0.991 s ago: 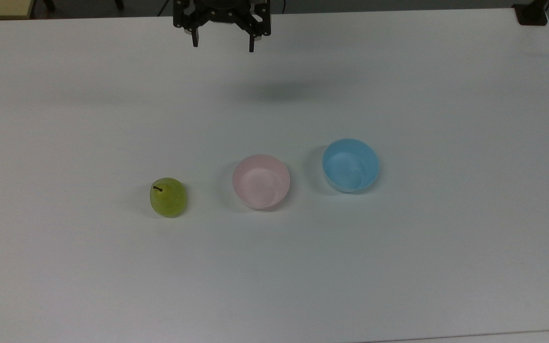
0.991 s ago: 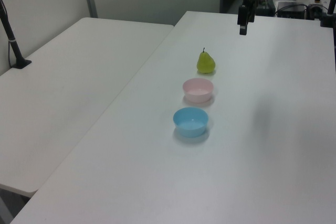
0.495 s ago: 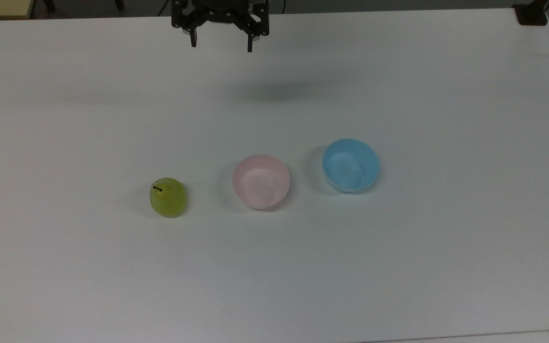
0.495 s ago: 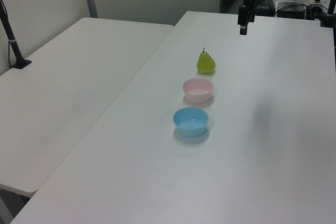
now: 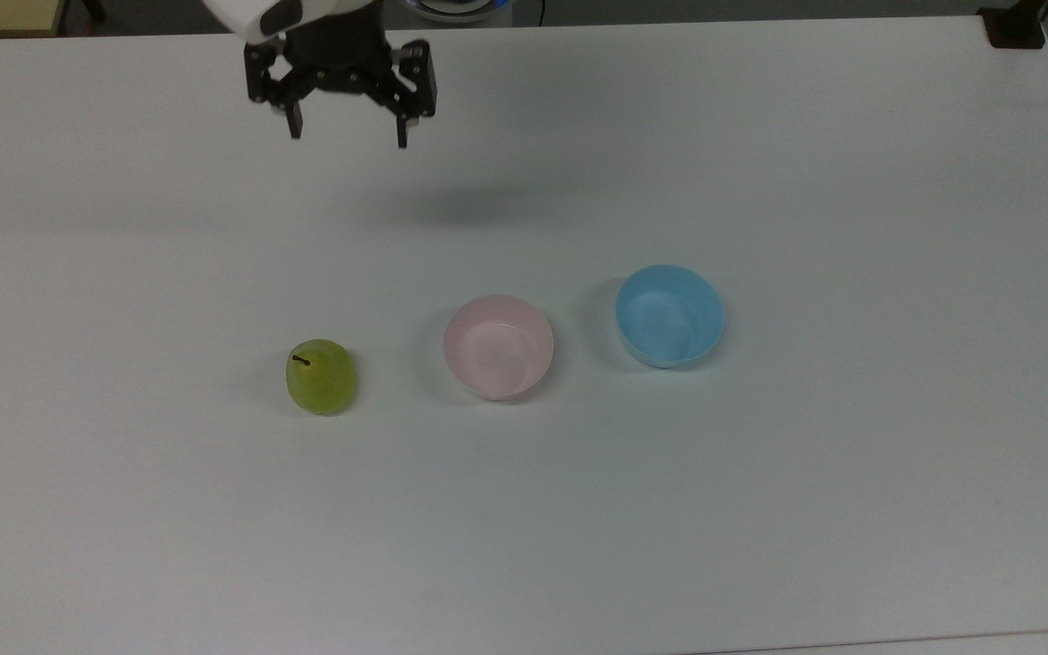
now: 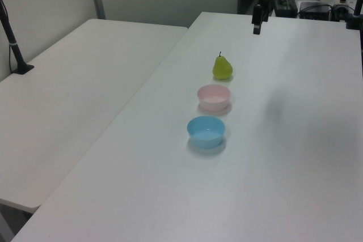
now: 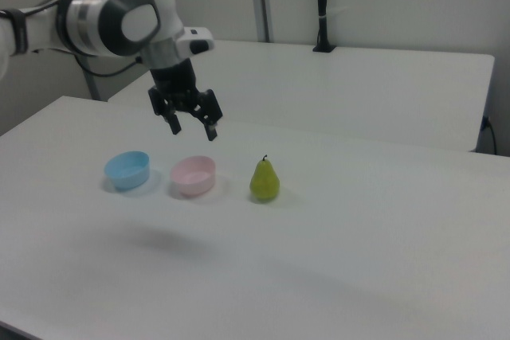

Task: Place the pear in the bowl
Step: 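Move the open gripper down over the green pear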

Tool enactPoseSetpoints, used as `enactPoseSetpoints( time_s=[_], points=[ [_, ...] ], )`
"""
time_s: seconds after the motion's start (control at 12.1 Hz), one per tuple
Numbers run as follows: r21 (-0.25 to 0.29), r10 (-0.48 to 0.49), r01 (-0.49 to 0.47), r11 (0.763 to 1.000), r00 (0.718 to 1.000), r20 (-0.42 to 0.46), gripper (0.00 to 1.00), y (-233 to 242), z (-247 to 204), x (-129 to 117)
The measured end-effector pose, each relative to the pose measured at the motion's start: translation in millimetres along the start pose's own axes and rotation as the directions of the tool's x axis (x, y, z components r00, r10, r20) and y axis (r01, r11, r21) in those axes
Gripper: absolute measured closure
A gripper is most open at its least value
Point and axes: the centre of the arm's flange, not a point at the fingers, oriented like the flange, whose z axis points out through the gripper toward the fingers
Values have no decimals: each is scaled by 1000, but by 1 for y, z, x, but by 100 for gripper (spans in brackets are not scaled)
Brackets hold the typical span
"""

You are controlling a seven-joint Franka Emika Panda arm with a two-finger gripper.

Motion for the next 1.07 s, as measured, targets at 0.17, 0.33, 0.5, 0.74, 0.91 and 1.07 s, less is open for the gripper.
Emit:
enactPoseSetpoints(
  time_s=[0.17,0.33,0.5,0.74,0.91,1.07],
  points=[
    [0,12,-12,1000,1000,-24,0,11,26,17],
    [-8,8,-8,1000,999,-45,0,20,50,33],
    [-27,-1,-1,1000,998,-61,0,24,72,44],
    [-49,-10,5,999,995,-98,0,32,113,63],
    [-62,-20,12,998,991,-136,0,36,143,75],
    [-62,-26,16,998,987,-162,0,37,165,82]
  ],
)
